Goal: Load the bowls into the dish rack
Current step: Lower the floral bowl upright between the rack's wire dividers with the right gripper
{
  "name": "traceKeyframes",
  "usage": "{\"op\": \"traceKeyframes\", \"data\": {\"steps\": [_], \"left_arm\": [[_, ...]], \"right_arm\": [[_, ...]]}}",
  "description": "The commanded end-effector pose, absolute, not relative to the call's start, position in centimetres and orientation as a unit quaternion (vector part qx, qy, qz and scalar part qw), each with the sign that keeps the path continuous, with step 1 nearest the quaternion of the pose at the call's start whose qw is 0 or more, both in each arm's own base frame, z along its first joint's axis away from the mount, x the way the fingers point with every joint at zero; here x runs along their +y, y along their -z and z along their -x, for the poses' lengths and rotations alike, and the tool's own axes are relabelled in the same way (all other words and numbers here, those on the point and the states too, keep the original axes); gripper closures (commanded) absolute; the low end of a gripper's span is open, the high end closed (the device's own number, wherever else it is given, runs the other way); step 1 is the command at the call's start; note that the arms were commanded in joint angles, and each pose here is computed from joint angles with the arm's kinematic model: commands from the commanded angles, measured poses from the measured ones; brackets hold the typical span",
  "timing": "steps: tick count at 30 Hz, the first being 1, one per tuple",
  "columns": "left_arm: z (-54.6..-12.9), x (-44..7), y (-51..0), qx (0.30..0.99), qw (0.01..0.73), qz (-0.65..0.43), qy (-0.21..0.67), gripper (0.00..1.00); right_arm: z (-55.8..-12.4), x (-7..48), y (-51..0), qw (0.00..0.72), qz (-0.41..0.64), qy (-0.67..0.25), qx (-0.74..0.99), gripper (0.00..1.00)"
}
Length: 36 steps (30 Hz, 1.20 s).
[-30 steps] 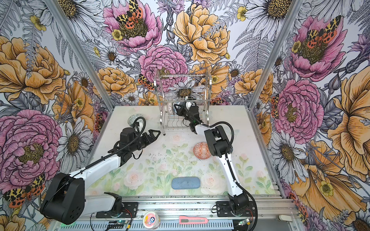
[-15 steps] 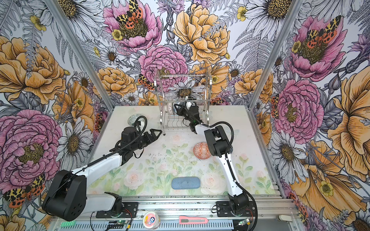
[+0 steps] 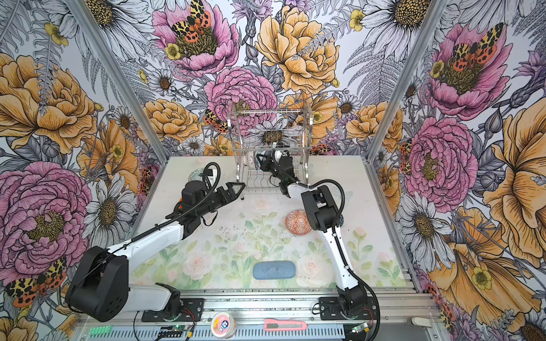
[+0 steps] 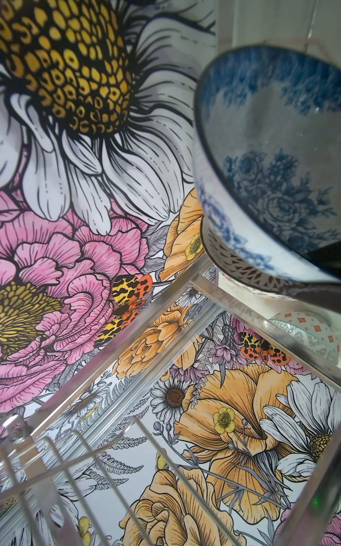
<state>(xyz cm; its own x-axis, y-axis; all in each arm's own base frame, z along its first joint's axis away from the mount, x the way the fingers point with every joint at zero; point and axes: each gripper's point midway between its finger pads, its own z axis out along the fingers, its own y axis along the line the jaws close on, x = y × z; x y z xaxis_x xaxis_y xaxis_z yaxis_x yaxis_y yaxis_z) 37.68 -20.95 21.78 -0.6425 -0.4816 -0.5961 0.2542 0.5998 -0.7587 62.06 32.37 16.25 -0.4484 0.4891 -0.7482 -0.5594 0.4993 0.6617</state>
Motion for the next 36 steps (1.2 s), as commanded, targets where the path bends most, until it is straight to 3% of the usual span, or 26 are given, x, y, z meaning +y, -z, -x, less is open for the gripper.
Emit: {"op": "traceKeyframes", "data": {"steps": [1, 36], "left_arm": [[-38.0, -21.7, -23.1, 0.78, 0.429, 0.05, 0.454, 0.01], [-38.7, -21.6, -21.5, 0.786, 0.413, 0.06, 0.457, 0.01]], "right_arm": [[-62.3, 31.8, -14.2, 0.513, 0.026, -0.486, 0.707, 1.0], [-63.9, 30.4, -12.3, 0.505, 0.029, -0.478, 0.718, 0.86]]}}
